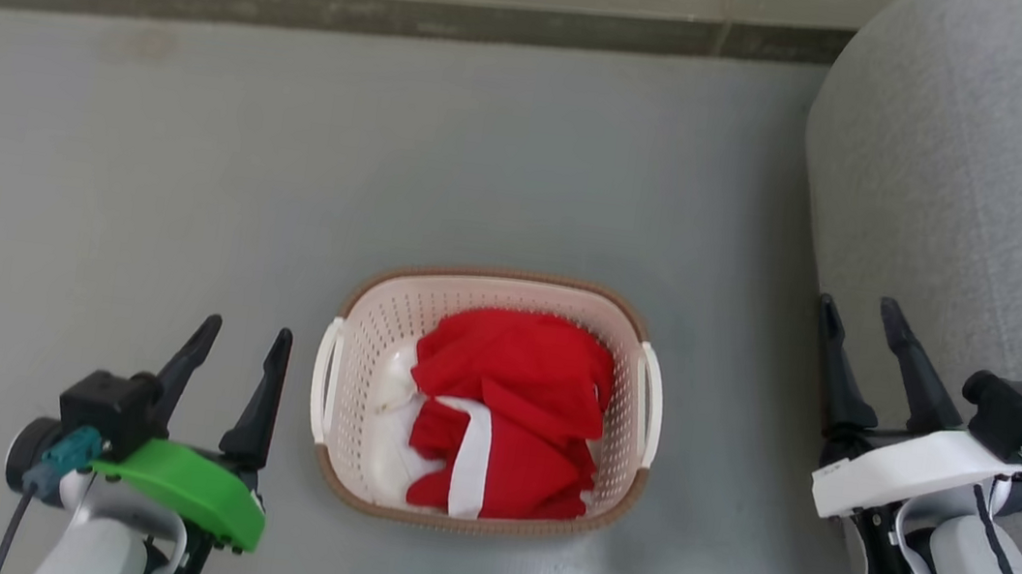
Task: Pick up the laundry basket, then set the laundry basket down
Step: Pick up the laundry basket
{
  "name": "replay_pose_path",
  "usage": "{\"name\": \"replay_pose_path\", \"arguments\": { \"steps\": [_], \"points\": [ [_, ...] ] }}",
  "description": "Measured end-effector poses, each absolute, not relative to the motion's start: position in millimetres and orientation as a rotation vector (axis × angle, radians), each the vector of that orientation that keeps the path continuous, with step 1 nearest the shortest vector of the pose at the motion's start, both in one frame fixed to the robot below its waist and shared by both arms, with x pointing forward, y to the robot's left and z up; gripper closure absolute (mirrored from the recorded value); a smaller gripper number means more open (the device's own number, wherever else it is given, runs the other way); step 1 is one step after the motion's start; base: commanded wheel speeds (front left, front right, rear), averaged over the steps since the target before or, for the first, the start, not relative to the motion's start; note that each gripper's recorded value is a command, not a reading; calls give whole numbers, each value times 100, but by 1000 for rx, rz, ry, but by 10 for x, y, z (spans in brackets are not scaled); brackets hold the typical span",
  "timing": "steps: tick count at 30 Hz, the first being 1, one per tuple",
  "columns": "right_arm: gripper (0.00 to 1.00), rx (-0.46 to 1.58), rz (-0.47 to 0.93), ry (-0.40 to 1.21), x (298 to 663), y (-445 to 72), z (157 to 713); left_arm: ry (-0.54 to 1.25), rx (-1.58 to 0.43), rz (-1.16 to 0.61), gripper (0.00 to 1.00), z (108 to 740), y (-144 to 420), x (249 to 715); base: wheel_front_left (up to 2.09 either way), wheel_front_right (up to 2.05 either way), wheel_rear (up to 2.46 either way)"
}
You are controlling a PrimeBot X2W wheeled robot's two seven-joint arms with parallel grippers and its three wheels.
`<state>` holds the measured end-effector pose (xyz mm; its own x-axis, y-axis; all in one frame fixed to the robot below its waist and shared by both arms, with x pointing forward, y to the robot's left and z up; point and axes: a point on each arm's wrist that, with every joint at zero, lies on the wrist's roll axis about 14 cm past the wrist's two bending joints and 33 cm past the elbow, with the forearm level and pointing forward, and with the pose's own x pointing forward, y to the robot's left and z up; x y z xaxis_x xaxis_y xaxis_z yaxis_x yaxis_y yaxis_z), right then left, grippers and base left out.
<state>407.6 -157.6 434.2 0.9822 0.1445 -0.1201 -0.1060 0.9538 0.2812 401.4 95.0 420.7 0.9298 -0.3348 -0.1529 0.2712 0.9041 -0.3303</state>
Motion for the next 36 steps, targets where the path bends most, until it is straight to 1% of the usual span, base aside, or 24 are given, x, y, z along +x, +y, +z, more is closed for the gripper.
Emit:
{"name": "replay_pose_path", "arguments": {
  "steps": [9,13,19,25,36],
  "points": [
    [0,297,114,271,4196,-1578,3864,299,-304,-324,0,3844,905,4234,0,0,0],
    [0,288,128,336,4228,-1544,3633,356,-307,-332,0,3645,851,4297,0,0,0],
    [0,278,172,454,4269,-1397,3215,456,-328,-288,0,3272,929,4428,0,0,0],
    [0,279,188,570,4247,-1320,2830,537,-330,-272,0,2959,946,4527,0,0,0],
    [0,291,198,686,4409,-1236,2301,654,-342,-295,0,2443,826,4699,0,0,0]
  ]
}}
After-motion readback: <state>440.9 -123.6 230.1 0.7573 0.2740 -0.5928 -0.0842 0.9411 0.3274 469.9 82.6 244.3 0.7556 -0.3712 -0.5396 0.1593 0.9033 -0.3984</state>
